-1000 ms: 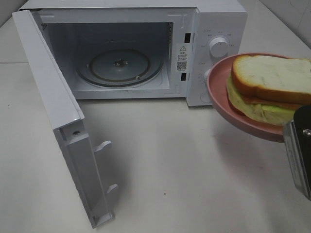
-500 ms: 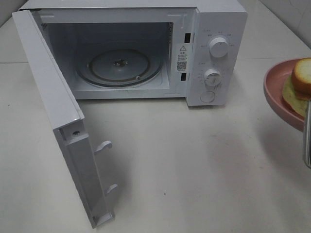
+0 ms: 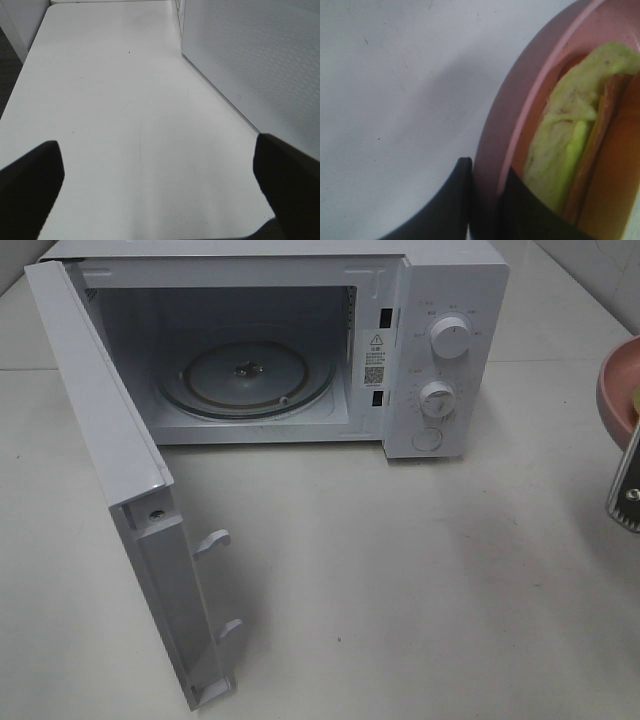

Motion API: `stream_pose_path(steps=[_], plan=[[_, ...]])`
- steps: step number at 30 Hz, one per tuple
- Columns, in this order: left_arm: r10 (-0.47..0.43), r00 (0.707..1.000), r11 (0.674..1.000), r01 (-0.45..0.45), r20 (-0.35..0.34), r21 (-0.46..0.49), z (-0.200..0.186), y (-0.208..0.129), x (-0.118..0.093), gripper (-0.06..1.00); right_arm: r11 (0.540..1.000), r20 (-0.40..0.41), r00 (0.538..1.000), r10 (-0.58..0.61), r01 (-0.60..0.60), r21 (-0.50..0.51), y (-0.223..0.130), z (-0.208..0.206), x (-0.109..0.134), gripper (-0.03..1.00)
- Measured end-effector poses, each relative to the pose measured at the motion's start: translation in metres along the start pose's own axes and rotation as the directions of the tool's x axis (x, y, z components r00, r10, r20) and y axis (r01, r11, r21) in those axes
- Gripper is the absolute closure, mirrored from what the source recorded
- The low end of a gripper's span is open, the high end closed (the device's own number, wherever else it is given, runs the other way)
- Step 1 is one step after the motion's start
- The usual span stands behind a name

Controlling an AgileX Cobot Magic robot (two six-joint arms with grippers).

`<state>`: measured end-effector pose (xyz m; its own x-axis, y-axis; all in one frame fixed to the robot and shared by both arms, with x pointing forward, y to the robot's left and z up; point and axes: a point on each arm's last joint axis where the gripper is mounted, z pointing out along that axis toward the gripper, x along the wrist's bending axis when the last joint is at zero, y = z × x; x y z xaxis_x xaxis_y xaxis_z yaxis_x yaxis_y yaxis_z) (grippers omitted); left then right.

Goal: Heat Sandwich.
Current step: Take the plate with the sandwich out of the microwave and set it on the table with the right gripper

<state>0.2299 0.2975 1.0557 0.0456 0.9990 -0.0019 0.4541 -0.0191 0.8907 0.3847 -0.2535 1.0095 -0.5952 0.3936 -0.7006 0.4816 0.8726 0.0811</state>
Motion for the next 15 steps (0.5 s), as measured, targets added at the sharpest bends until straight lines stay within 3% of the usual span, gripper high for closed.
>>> stream_pose_path(steps=[15], plan=[[0.0,1.0,1.0,0.0,0.0,0.0,0.0,0.0,0.0,-0.03,0.984,0.003,0.994,0.113,-0.112,0.136,0.021,0.037,0.015,0.86]])
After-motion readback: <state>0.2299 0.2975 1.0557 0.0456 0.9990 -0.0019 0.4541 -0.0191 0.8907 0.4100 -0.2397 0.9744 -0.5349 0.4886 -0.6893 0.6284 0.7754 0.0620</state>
